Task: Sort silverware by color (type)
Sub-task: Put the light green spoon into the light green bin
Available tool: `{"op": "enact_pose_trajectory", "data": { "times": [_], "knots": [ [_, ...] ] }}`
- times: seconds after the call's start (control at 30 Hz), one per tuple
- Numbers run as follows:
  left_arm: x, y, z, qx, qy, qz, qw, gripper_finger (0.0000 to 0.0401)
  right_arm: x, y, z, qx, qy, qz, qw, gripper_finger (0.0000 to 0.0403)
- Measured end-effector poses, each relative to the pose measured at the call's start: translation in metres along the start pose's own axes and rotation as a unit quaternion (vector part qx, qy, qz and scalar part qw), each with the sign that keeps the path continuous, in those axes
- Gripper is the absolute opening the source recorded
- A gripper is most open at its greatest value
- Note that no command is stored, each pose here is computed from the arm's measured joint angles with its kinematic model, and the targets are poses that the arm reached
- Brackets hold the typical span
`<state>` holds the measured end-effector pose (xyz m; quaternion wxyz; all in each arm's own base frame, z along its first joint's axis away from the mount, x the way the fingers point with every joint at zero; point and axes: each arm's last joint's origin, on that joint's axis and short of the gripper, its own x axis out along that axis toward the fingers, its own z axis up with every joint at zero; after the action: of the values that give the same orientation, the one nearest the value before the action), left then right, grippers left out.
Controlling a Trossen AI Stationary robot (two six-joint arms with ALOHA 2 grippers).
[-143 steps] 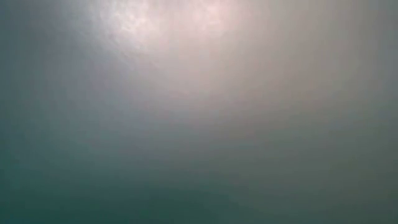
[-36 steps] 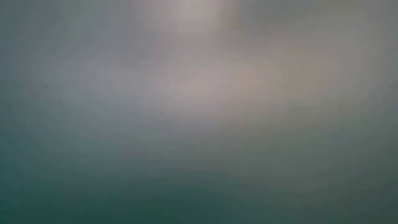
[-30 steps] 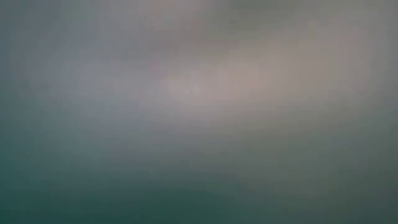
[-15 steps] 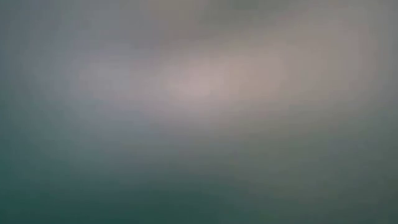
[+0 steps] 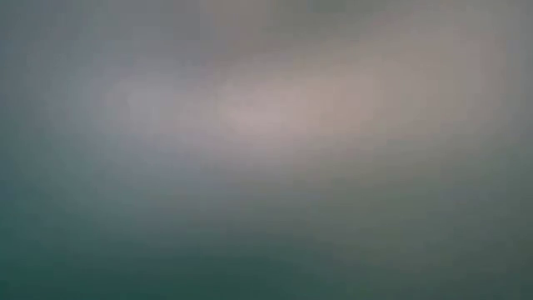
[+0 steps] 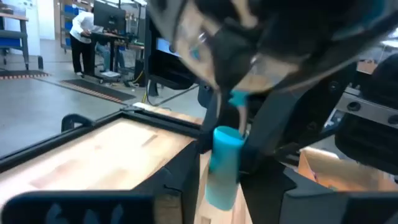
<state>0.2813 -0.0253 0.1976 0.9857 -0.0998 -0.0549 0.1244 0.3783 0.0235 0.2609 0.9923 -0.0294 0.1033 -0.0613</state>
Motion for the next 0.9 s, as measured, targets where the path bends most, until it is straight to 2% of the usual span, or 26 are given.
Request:
{"op": "enact_pose_trajectory", "data": {
  "times": [0.17,0.27,0.37,0.53,0.9],
  "knots": [
    [0.004,-0.002,0.002,0.002,0.007,0.005,1.0,0.0119,0.0,0.0,0.001,0.0,-0.003,0.001,1.0,0.0024],
    [0.004,0.0,-0.001,0.008,0.02,0.022,1.0,0.0124,0.0,0.0,0.0,-0.006,0.001,-0.002,1.0,0.0024],
    [0.004,0.001,-0.004,0.012,0.03,0.029,0.999,0.0107,0.001,0.0,-0.001,-0.013,0.005,-0.004,1.0,0.0024],
    [0.003,0.001,-0.003,0.012,0.031,0.03,0.999,0.0039,0.001,0.0,0.004,-0.026,0.006,-0.007,1.0,0.0024],
    [0.003,0.001,-0.002,0.006,0.034,0.024,0.999,0.004,0.002,-0.005,0.018,-0.05,0.058,-0.035,0.996,0.0022]
  ]
}}
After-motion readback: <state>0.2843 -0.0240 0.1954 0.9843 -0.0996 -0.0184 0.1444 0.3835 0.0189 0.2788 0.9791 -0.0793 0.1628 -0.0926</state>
